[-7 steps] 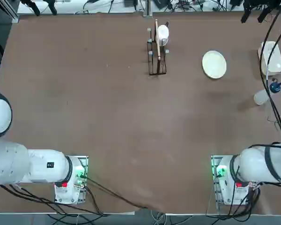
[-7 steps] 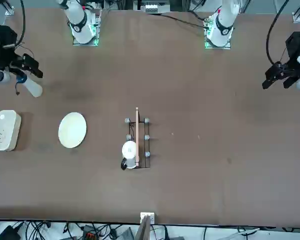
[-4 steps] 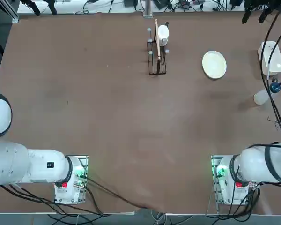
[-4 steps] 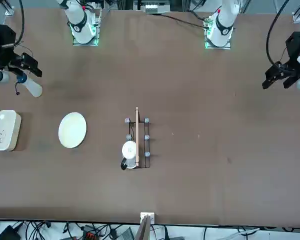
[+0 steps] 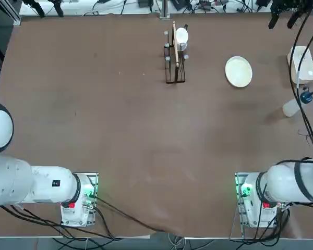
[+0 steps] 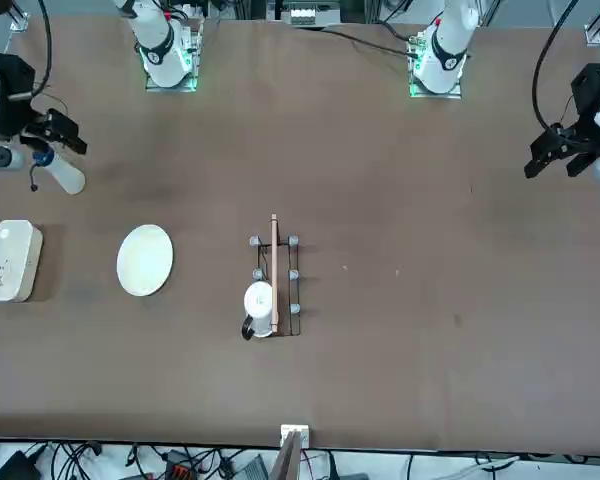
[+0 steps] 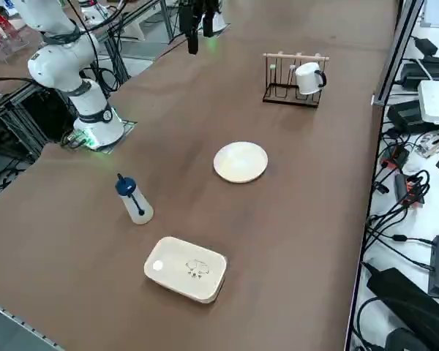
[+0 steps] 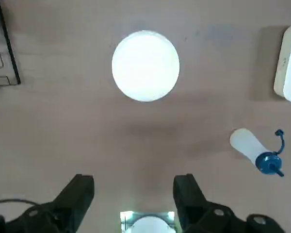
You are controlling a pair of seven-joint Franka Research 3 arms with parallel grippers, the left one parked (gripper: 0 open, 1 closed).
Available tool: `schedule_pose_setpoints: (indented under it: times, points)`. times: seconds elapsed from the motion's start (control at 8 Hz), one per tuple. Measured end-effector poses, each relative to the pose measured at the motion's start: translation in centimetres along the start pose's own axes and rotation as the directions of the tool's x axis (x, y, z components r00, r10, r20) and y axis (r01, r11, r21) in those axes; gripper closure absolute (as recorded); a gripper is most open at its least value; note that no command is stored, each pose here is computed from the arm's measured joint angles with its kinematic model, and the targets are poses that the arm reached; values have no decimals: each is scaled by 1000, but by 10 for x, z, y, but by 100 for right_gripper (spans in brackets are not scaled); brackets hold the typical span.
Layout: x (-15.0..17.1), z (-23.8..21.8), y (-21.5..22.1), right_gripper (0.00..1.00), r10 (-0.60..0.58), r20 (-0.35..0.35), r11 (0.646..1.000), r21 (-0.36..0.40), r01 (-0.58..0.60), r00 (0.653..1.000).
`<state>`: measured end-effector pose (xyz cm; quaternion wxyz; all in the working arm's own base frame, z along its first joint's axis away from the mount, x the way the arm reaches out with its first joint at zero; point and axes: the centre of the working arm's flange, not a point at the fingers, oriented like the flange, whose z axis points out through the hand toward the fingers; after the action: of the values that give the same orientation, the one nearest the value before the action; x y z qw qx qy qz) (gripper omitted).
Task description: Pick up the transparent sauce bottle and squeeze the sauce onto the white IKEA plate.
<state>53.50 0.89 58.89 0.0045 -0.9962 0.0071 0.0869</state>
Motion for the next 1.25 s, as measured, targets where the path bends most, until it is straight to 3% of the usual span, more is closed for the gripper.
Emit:
schedule_pose_setpoints:
  times: [0.38,0.62,0.88,1.12,1.25]
  points:
    - [-11,16,14,0,35,144,997,-70,-25,989]
    - [-13,21,23,0,169,170,982,-114,-151,971]
    - [-10,28,34,0,377,132,907,-251,-337,917]
    - [8,59,49,0,528,81,792,-408,-455,846]
    - [19,80,55,0,602,44,718,-467,-516,797]
